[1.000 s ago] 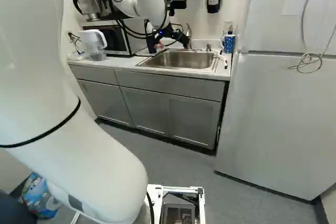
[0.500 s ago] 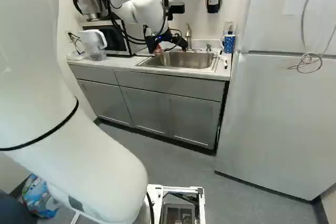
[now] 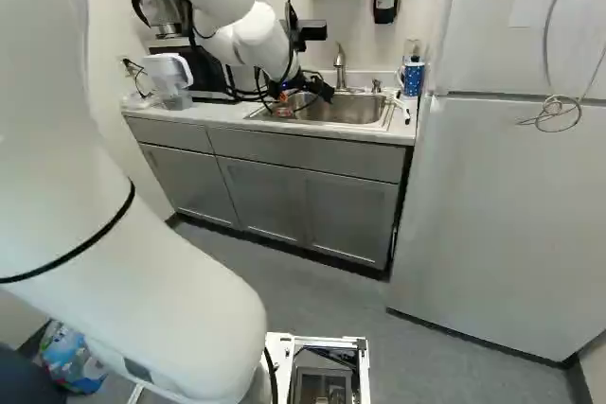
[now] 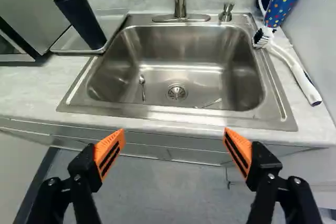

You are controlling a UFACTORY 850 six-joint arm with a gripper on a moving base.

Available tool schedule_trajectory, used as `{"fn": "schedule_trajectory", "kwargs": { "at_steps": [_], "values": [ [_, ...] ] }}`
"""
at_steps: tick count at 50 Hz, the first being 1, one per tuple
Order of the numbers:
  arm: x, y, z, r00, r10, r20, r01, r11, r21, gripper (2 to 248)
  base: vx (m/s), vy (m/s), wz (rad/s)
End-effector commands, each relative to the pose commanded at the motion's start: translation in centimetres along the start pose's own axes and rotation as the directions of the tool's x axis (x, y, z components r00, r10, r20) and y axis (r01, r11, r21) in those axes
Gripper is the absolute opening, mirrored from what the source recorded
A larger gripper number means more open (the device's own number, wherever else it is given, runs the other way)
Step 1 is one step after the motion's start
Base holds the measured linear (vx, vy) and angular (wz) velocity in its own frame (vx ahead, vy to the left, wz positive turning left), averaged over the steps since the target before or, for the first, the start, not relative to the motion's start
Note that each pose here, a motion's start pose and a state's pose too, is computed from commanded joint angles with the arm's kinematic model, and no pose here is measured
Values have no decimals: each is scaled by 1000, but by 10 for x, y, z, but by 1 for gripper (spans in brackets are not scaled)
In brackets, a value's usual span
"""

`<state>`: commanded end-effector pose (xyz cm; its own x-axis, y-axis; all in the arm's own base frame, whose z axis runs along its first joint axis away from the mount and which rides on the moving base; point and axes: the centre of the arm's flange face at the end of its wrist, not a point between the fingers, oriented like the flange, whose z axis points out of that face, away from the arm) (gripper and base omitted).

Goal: Rinse the cup and place it in the tray

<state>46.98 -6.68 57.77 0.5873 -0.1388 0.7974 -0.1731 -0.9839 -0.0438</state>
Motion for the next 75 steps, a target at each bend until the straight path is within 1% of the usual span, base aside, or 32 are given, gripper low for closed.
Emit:
{"fn": "schedule_trajectory", "kwargs": {
  "at_steps": [16, 31, 41, 57, 75],
  "values": [
    [-42, -7, 4, 999, -20, -47, 21, 1000, 18, 247, 0, 0, 0],
    [-93, -14, 5, 994, -41, -101, 45, 998, 39, 247, 0, 0, 0],
    [-129, -18, 3, 989, -55, -140, 63, 997, 53, 247, 0, 0, 0],
    [-181, -22, -5, 979, -71, -193, 87, 994, 72, 247, 0, 0, 0],
    [-227, -23, -15, 967, -84, -241, 108, 990, 89, 247, 0, 0, 0]
  ]
}}
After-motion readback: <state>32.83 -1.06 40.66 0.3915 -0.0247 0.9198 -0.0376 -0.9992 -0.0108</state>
